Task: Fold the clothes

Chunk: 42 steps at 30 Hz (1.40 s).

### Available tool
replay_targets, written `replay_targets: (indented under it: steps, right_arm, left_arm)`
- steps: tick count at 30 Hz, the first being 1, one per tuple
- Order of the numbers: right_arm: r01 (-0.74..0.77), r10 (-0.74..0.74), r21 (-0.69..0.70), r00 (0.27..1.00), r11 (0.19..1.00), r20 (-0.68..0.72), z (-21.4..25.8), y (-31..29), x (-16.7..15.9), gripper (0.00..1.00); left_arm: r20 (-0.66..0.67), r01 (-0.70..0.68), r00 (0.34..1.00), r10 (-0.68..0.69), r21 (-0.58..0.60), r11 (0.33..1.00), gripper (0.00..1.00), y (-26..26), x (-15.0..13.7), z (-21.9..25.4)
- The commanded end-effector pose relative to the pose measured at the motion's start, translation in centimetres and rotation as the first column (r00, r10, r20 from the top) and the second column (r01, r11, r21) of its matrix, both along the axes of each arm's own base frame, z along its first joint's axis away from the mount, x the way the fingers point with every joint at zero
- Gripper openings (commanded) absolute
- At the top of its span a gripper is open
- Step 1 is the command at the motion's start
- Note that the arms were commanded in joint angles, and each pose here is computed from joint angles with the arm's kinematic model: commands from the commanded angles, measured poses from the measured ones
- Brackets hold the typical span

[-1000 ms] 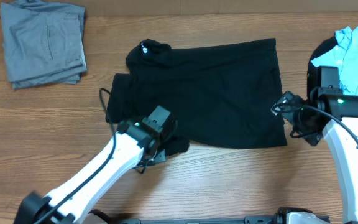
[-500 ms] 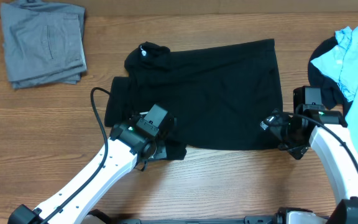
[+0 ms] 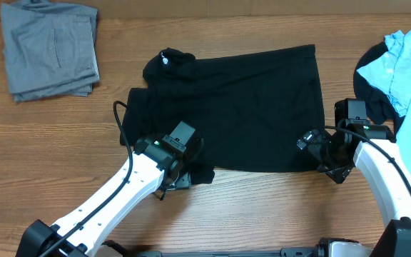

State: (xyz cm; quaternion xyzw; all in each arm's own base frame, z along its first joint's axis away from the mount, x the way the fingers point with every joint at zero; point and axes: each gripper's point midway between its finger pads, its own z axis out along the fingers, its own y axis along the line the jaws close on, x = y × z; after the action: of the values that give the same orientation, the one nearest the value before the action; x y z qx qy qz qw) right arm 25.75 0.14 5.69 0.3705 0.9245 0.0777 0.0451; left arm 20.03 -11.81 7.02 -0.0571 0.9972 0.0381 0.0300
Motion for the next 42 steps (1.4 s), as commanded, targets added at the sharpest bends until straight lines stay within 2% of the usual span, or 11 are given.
replay_targets:
  steps: [1,4,7,10,17,29,42]
  right_arm:
    - [0.001,-0.001,0.007,1.0,1.0,-0.006,-0.2,0.2,-0.1,1.0]
    - [0.0,0.0,0.007,1.0,1.0,-0.006,-0.2,0.2,-0.1,1.0]
    - [0.0,0.0,0.007,1.0,1.0,-0.005,-0.2,0.2,-0.1,1.0]
    - [0.0,0.0,0.007,1.0,1.0,-0.002,-0.2,0.2,0.0,1.0]
    - [0.0,0.0,0.006,1.0,1.0,0.009,-0.1,0.1,0.2,1.0]
    - [-0.007,0.007,0.004,1.0,1.0,0.006,-0.1,0.1,0.1,1.0]
    - [-0.005,0.005,-0.012,1.0,1.0,0.015,-0.1,-0.1,0.4,1.0]
  left_arm:
    - [-0.023,0.066,0.998,-0.067,-0.031,0.997,0.67,-1.0,-0.5,0.0]
    - [-0.051,0.107,0.993,-0.11,-0.052,0.993,0.6,-1.7,-1.7,-1.0]
    - [-0.081,0.117,0.989,-0.122,-0.055,0.992,0.61,-1.8,-3.0,-2.5]
    - [-0.076,0.114,0.99,-0.119,-0.057,0.992,0.62,-1.6,-3.2,-3.7]
    - [0.034,0.097,0.995,-0.096,-0.032,0.995,0.66,-1.1,-0.2,-3.8]
    - [-0.038,0.07,0.997,-0.07,0.015,0.997,0.69,0.4,1.4,-7.7]
    - [0.081,0.04,0.996,-0.039,-0.005,0.999,0.78,-0.2,4.4,-7.2]
